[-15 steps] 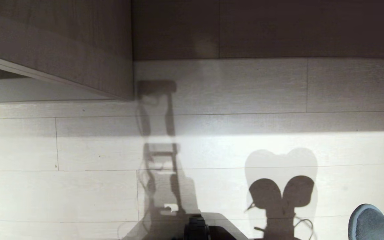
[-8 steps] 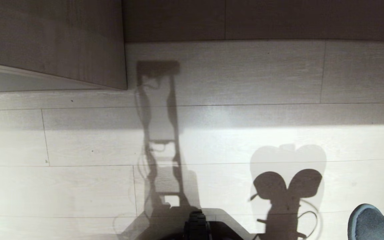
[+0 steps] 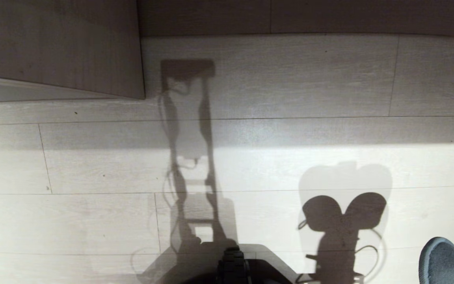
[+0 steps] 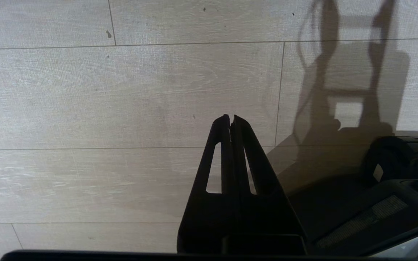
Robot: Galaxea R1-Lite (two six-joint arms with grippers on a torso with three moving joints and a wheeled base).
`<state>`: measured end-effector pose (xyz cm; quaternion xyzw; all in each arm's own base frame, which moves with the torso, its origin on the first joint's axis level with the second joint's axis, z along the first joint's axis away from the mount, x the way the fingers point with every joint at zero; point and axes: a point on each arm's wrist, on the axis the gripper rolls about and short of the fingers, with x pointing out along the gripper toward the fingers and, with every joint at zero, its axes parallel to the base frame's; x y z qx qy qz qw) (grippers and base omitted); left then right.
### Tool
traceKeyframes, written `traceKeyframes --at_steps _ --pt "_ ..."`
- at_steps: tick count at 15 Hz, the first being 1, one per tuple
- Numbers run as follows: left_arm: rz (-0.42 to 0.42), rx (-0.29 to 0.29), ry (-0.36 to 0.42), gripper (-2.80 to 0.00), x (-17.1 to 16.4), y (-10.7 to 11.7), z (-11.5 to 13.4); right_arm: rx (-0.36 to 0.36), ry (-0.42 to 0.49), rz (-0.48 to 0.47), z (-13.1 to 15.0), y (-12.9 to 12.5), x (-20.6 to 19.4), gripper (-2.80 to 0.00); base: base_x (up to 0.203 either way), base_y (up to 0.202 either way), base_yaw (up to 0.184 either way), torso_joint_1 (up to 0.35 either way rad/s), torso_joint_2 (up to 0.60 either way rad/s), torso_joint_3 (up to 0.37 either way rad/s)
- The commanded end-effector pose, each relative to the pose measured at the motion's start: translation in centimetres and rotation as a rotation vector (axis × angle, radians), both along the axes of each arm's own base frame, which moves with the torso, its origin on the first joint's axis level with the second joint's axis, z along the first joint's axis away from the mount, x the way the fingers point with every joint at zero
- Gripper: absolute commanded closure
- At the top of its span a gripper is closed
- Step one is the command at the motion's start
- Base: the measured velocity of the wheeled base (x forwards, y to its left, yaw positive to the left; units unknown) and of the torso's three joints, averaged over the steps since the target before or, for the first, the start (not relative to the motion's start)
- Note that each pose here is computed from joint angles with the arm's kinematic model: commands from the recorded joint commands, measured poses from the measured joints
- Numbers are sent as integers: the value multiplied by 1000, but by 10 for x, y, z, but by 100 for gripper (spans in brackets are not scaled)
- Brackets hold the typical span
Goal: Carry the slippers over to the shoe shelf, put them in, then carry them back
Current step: Place the slippers on the floor
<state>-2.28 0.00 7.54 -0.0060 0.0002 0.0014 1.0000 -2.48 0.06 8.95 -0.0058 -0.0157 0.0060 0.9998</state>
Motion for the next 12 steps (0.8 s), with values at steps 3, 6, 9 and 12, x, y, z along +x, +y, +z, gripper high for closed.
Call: traceKeyframes --at_steps 3,6,9,12 --pt "2 1 0 0 0 0 0 -5 119 12 43 0 21 0 0 0 0 0 0 0" --pt "2 1 1 0 0 0 0 -14 253 33 79 0 67 0 0 0 0 0 0 0" --pt "2 1 0 0 0 0 0 -26 224 62 106 1 133 0 0 0 0 0 0 0" --pt "0 1 1 0 0 0 0 -73 114 72 118 1 199 0 0 0 0 0 0 0"
